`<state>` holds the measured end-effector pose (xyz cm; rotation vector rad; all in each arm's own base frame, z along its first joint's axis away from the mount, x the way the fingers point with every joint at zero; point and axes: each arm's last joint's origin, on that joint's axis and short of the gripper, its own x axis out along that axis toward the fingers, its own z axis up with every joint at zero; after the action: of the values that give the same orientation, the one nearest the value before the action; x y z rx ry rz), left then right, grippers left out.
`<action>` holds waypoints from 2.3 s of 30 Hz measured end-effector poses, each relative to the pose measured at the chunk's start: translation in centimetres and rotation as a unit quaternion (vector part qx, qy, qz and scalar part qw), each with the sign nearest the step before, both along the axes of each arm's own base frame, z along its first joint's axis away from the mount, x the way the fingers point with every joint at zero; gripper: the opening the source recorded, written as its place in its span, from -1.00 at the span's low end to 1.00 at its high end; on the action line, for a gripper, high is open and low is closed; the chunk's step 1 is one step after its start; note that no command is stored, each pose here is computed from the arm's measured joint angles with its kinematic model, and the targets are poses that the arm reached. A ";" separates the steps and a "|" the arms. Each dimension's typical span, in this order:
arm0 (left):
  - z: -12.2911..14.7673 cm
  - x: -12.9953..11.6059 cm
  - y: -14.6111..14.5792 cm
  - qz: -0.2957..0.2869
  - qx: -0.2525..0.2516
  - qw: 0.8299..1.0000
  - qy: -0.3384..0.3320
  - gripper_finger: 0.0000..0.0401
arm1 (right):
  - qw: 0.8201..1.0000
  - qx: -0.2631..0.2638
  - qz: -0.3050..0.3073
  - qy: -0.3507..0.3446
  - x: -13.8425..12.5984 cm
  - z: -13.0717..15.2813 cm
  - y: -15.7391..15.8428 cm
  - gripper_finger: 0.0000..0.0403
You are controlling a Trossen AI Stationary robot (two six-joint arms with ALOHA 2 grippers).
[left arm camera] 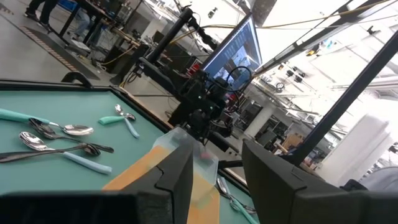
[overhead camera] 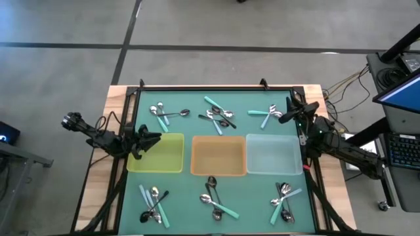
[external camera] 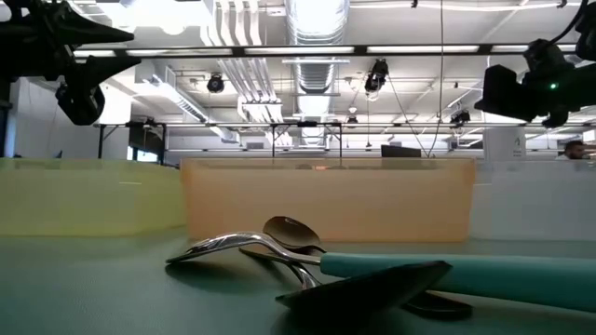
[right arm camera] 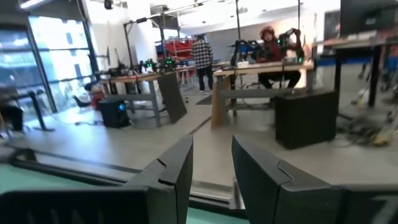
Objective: Sort silverware by color (type)
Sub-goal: Put the blue spoon into the white bin
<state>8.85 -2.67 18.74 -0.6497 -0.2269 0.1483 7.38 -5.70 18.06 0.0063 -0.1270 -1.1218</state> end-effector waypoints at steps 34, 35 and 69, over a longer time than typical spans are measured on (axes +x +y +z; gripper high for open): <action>0.0 0.0 0.0 0.000 0.000 1.000 0.000 -0.40 | 1.000 0.006 0.003 -0.026 0.0 0.1 0.0 -0.49; 0.0 0.0 0.0 0.000 0.000 1.000 0.000 -0.40 | 0.998 0.021 0.007 -0.067 0.0 0.2 0.0 -0.49; 0.0 0.0 0.0 0.000 0.000 1.000 0.000 -0.40 | 0.937 0.269 0.047 -0.219 2.7 5.0 -1.1 -0.49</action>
<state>8.85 -2.67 18.74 -0.6499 -0.2271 0.1481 10.12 -6.76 23.11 0.7483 -0.2117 -1.0149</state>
